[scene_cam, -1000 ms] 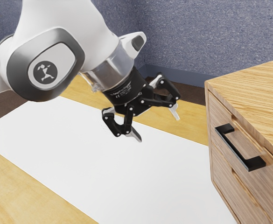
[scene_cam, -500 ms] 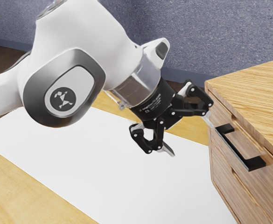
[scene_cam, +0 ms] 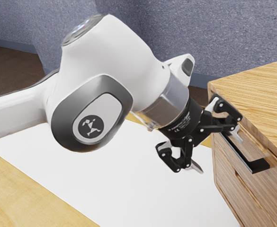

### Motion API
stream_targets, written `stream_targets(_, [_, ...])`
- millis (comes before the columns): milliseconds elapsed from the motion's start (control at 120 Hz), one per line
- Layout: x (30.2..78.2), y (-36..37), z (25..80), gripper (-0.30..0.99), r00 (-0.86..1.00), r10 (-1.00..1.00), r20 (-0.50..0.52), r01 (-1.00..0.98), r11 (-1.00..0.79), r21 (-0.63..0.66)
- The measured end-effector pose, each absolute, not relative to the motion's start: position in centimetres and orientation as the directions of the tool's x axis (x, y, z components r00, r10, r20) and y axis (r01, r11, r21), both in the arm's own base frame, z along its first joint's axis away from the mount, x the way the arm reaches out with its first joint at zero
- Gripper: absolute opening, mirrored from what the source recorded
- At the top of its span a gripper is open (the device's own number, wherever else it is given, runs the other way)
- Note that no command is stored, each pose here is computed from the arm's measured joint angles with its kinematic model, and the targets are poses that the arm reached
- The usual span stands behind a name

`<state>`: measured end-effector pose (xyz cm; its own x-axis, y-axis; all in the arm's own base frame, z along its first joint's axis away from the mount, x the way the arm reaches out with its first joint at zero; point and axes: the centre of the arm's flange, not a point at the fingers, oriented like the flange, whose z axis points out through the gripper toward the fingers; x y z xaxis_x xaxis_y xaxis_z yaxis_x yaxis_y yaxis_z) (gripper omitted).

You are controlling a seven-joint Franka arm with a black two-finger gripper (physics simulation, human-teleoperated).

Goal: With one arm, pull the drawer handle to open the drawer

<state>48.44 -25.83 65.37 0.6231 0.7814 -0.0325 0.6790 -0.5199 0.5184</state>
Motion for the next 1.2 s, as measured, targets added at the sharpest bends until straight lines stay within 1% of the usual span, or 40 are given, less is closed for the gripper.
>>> stream_targets(358, [48.8, -26.1, 63.4, 0.69, 0.6, 0.798, -0.048, 0.701, -0.496, 0.513])
stream_targets(525, [48.2, -25.7, 62.9, 0.69, 0.591, 0.805, -0.052, 0.708, -0.488, 0.51])
stream_targets(992, [42.9, -22.7, 62.8, 0.69, 0.569, 0.821, -0.045, 0.706, -0.459, 0.539])
stream_targets(1200, [39.8, -20.7, 62.9, 0.69, 0.555, 0.831, -0.038, 0.698, -0.44, 0.565])
